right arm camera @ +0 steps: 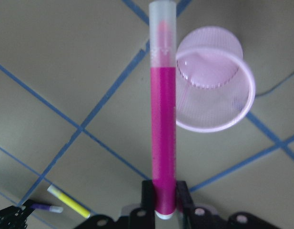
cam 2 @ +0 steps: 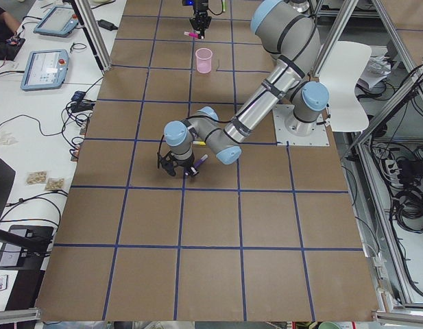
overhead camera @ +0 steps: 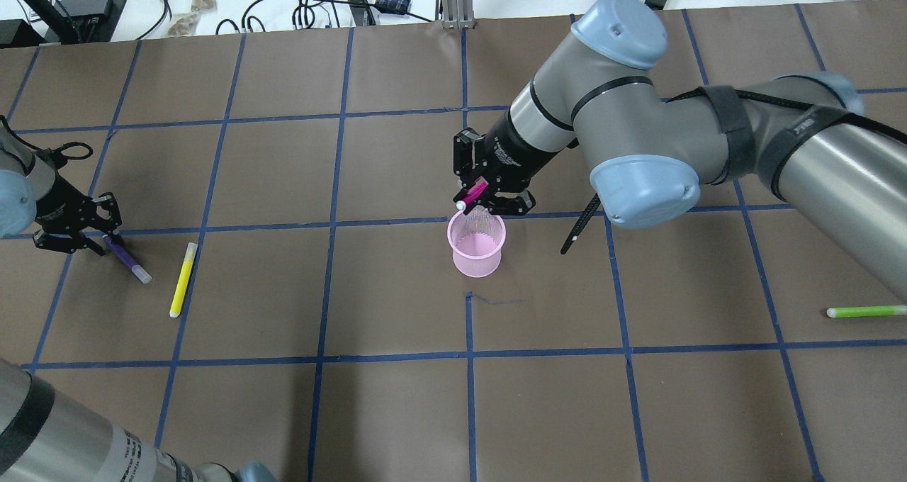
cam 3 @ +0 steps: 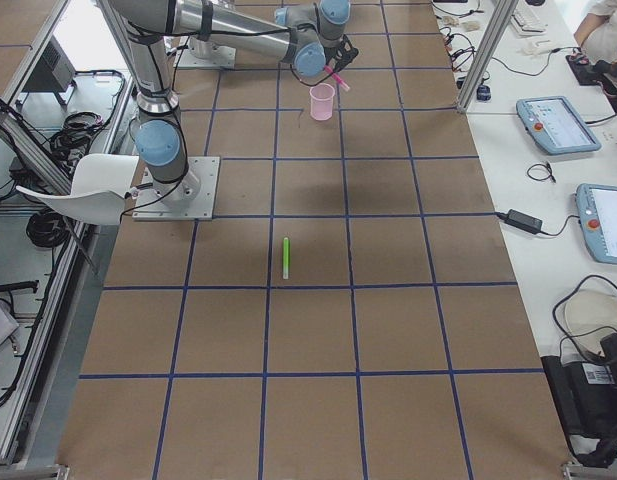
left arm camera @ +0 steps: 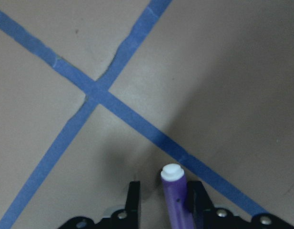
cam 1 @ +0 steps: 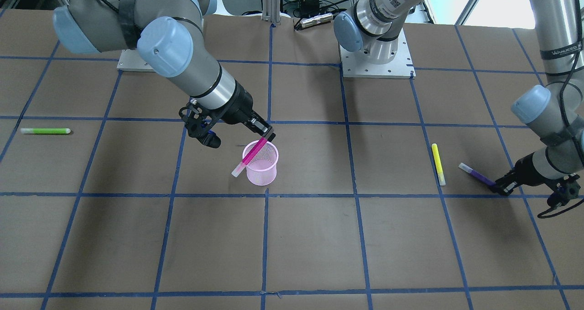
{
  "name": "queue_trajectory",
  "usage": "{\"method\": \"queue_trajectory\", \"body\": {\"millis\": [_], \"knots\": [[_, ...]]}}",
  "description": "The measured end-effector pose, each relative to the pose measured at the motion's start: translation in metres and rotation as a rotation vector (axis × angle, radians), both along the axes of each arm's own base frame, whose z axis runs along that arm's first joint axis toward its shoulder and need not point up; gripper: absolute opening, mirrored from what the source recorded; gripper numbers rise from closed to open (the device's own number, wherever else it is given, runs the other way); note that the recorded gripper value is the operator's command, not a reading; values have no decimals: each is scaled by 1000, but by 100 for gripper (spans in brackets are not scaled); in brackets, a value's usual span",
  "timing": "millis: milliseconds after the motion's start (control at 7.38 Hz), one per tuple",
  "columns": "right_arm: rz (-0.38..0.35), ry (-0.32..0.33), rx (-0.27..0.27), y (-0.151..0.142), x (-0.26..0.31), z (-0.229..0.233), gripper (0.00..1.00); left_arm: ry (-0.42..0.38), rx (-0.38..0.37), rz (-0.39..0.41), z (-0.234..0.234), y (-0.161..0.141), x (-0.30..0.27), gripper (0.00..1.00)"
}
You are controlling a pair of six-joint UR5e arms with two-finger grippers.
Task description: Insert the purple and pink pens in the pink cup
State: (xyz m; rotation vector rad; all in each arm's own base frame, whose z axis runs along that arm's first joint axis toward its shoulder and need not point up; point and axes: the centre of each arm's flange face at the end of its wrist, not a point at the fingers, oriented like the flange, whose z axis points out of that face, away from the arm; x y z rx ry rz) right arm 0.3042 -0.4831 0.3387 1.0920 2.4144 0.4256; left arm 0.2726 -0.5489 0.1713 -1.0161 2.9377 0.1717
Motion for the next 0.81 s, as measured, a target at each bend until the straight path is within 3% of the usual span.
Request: {"method": "queue_trajectory", "body": {"millis": [135, 271, 542, 812], "knots": [[-47, -62, 108, 7, 12, -3, 0, -4, -8, 0, 3, -1, 0, 0], [-75, -88, 182, 11, 17, -7, 0, -16, -27, -3, 13, -4, -1, 0], [-103, -94, 254, 13, 16, -16, 0, -65, -106, -37, 59, -26, -14, 0], [-123, -91, 286, 5, 8, -29, 0, -128, -214, -119, 125, -58, -59, 0]]}}
